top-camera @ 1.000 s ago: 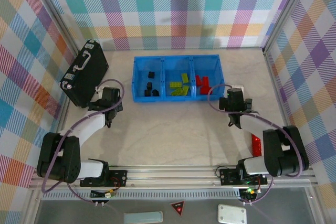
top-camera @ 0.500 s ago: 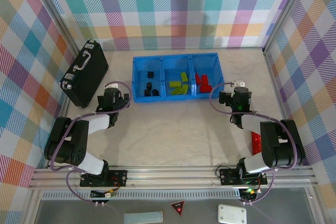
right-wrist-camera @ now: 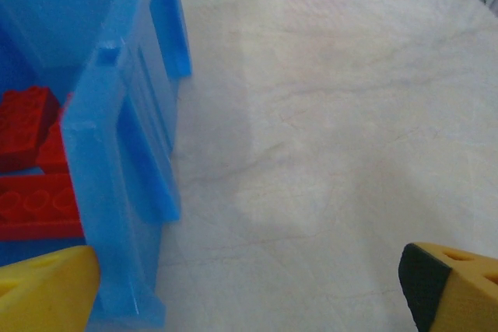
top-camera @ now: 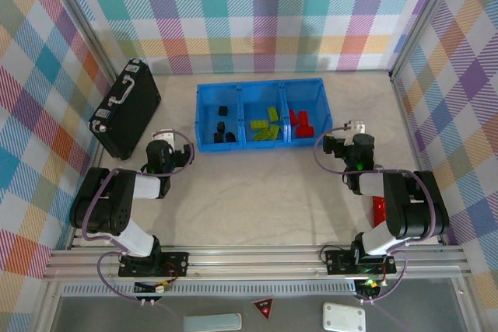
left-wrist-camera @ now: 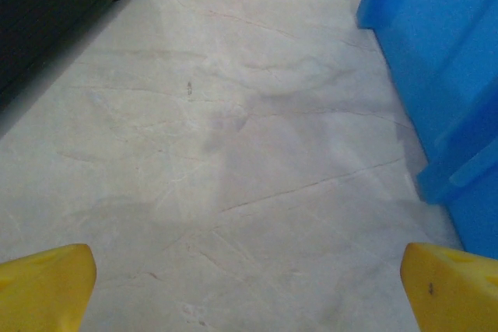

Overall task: Sort the legos into containers by color
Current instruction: Reset both arms

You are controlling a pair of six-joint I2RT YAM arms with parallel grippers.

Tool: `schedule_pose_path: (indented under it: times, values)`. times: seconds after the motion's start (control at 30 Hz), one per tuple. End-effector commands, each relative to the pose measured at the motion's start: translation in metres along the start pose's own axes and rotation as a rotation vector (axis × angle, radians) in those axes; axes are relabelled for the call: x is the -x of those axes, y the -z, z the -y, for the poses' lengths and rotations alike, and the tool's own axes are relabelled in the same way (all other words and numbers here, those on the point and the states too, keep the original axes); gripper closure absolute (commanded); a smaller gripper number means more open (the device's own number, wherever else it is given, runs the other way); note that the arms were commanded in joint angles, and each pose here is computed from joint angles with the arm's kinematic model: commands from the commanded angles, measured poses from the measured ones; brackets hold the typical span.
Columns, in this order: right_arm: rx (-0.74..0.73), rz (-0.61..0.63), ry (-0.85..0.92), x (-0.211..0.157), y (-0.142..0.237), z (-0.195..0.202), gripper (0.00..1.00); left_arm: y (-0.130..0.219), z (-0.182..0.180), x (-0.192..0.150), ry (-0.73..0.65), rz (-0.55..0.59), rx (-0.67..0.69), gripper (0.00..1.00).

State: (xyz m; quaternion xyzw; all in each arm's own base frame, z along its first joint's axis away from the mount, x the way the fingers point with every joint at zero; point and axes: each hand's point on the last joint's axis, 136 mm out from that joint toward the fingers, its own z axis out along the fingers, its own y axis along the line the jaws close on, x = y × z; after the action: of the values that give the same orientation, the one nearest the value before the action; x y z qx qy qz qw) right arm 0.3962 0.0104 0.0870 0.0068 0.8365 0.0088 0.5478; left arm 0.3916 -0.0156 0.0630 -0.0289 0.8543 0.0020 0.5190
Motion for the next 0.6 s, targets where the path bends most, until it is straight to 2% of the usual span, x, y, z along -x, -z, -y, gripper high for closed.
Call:
schedule_pose_path:
  times: [0.0,0.57]
  values:
    - [0.030,0.050,-0.023,0.0063,-0.0004,-0.0029,0.01,0.0006,0.0021,0.0202,0.001,0.081,-0.025,0.00]
    - [0.035,0.037,-0.022,0.0049,0.0005,-0.0040,0.01,0.0008,0.0024,0.0206,0.001,0.084,-0.024,0.00]
